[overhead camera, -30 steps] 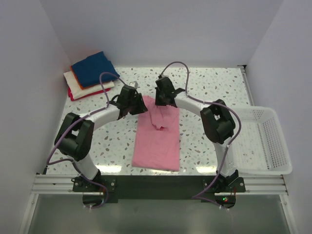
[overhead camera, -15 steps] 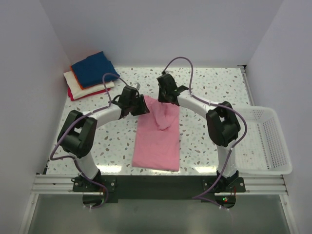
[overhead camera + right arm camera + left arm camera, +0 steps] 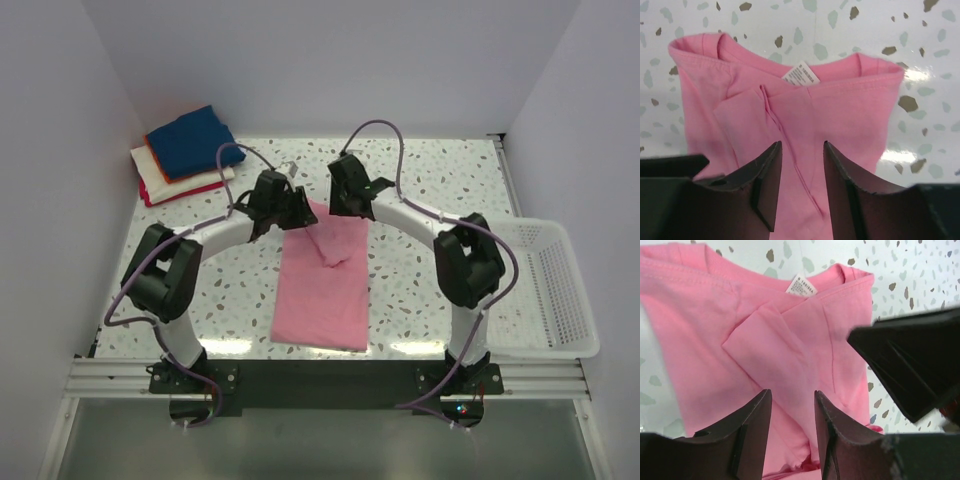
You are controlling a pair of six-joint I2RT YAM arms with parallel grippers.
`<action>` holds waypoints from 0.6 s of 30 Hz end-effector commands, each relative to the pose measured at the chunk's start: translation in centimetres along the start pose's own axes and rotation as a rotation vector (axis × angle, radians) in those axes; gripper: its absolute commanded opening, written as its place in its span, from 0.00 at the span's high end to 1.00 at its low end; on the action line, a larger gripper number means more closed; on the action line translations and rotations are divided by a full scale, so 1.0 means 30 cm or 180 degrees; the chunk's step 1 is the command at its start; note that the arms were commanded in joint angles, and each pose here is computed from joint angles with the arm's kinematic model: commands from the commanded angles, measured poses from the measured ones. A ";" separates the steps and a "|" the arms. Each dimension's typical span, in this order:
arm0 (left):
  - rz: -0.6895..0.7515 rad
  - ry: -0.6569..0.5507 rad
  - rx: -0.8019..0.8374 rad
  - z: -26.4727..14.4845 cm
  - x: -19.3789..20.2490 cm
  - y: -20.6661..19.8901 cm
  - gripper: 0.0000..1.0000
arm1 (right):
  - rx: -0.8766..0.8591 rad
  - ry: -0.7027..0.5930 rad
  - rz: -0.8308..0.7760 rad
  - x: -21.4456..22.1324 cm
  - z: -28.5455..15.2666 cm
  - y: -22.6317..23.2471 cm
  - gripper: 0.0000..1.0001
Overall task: Fold and stack the t-shirts
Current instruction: Fold the tshirt
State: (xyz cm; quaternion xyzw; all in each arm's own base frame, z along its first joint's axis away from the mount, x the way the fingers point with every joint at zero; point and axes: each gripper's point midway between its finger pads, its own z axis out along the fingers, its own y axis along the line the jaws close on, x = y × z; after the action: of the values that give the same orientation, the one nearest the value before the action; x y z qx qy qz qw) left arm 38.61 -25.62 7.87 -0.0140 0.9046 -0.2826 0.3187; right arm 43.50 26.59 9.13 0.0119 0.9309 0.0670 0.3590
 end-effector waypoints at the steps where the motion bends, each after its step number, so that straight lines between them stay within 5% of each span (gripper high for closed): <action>1: 0.0210 -0.0253 0.0212 0.028 -0.107 -0.079 0.56 | -0.0143 -0.0207 0.0101 -0.061 -0.178 -0.008 0.58; 7: 0.0199 -0.0147 0.0287 0.103 -0.088 -0.079 0.63 | -0.0387 -0.0099 0.0072 0.097 -0.237 0.030 0.69; 18: 0.0070 0.0024 -0.0153 0.210 -0.003 0.067 0.72 | -0.0484 0.0501 -0.0127 0.410 -0.101 0.069 0.71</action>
State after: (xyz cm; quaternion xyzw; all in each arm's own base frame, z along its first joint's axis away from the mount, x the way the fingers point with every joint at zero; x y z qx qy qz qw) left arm 41.32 -27.48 2.68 -0.0029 0.9152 -0.2747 0.2950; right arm 32.30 28.69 5.25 -0.0480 0.9464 0.1198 0.2960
